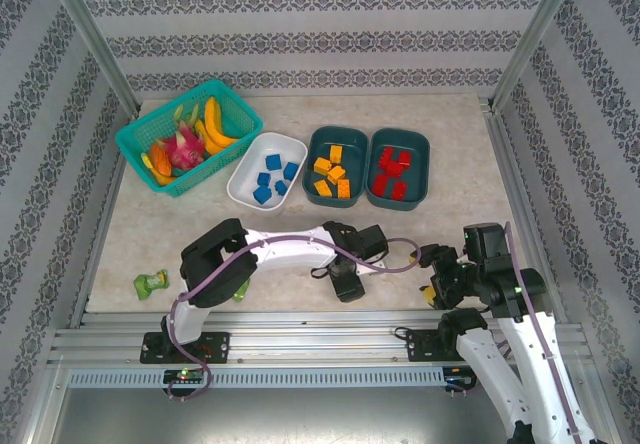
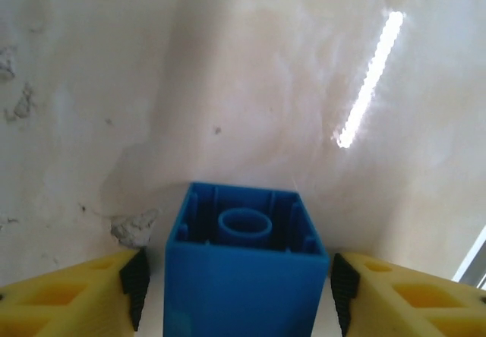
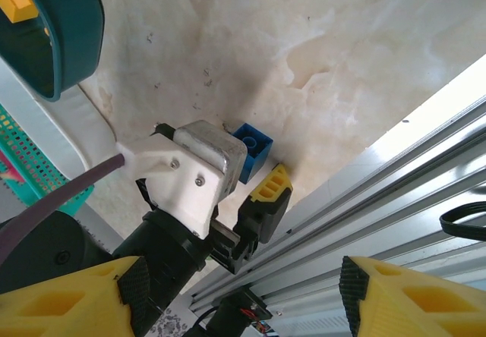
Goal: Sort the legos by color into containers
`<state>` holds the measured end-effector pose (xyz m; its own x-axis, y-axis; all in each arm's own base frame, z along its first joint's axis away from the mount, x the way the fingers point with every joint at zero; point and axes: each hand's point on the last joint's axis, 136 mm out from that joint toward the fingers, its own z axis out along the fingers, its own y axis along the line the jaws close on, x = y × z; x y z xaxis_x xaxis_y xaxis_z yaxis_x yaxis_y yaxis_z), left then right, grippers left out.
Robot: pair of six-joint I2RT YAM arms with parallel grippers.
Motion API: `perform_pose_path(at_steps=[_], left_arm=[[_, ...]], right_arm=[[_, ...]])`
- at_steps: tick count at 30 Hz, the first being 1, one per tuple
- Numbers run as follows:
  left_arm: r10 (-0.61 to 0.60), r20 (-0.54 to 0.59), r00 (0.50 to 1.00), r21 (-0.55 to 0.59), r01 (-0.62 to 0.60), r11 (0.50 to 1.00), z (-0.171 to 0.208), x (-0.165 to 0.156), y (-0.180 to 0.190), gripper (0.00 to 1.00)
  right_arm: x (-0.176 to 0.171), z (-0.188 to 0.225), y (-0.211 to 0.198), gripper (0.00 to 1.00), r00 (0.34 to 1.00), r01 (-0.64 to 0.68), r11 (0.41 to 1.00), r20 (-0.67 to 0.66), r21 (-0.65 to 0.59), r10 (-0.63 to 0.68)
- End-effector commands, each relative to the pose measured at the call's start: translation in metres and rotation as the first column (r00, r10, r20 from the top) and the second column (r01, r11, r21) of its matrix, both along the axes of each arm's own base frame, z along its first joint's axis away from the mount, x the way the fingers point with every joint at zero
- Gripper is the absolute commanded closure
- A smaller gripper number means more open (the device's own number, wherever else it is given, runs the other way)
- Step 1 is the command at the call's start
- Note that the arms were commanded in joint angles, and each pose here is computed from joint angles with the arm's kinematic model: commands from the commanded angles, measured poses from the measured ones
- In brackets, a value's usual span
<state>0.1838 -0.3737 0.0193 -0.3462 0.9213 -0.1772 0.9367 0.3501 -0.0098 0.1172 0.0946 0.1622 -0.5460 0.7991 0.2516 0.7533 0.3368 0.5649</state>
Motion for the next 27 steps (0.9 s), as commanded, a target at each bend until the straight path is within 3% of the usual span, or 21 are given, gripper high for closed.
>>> perform_pose_path(at_steps=[1,12,16,21,27], left_arm=[[-0.034,-0.005,0.999,0.014,0.034,0.999,-0.006,-0.005,-0.008,0.45],[0.01,-0.006,1.0,0.014,-0.01,1.0,-0.004,-0.005,-0.006,0.76],[0.051,0.014,0.999,-0.003,-0.051,0.999,0.004,-0.001,-0.003,0.78],[0.183,0.041,0.982,-0.047,-0.181,0.982,0.035,0.015,0.012,0.79],[0.398,0.069,0.915,-0.152,-0.385,0.91,0.091,0.058,0.052,0.76]], right_arm=[[0.004,-0.001,-0.003,0.31,1.0,0.024,1.0,-0.013,-0.013,-0.024],[0.014,0.006,-0.005,0.32,1.0,-0.001,0.999,0.012,-0.046,0.002],[0.019,0.012,-0.005,0.32,0.999,-0.022,0.997,0.033,-0.067,0.025],[0.036,0.033,-0.007,0.32,0.993,-0.059,0.992,0.098,-0.109,0.07],[0.083,0.081,0.006,0.31,0.967,-0.093,0.991,0.23,-0.097,0.113]])
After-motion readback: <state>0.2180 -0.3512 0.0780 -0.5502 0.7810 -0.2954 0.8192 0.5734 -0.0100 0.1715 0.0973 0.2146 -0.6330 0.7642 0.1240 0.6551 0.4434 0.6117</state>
